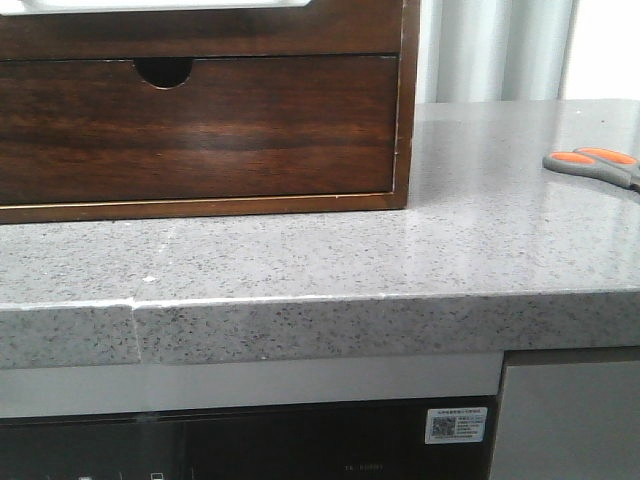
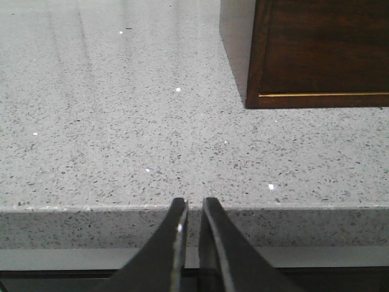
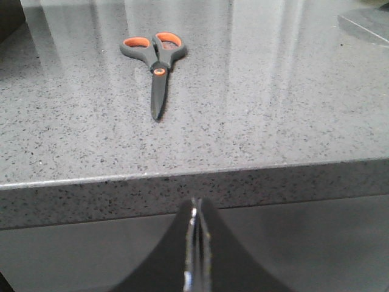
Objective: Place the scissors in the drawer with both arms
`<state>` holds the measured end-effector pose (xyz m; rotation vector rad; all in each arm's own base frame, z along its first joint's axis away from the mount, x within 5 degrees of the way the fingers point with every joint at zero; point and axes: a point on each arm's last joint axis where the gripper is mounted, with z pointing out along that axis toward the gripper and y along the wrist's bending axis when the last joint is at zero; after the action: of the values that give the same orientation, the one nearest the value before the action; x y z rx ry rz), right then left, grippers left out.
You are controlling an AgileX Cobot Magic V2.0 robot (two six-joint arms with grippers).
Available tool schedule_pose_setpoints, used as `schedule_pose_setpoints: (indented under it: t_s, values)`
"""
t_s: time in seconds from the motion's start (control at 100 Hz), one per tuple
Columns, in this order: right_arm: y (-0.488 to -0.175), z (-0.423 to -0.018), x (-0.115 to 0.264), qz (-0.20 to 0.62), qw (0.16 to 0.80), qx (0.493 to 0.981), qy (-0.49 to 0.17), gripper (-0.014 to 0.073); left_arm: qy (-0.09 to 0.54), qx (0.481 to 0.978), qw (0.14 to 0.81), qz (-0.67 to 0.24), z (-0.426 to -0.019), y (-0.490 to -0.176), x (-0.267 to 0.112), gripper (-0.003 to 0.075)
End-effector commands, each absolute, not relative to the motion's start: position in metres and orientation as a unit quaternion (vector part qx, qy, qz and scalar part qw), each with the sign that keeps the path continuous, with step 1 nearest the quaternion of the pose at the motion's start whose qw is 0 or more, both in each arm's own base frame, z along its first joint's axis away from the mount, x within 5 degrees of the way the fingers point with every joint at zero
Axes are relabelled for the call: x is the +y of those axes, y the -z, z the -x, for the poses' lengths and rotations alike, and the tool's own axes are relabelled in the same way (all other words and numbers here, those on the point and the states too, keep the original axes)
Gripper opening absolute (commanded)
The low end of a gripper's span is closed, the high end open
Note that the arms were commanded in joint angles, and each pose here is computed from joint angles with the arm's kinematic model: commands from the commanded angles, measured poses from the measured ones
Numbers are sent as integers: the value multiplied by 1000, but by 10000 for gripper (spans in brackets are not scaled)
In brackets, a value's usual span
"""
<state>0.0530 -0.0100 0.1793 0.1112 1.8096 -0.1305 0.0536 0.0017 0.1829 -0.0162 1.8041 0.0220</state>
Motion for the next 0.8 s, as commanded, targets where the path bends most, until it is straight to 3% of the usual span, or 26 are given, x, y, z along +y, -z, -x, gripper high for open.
schedule_pose_setpoints:
  t_s: [0.0, 0.79]
  values:
    - [-178, -53, -10, -47, 628, 774, 61, -116, -6, 760, 650, 10, -53, -185, 1, 3]
    - [-178, -53, -10, -47, 628, 774, 61, -116, -28, 760, 650, -6, -53, -185, 3, 3]
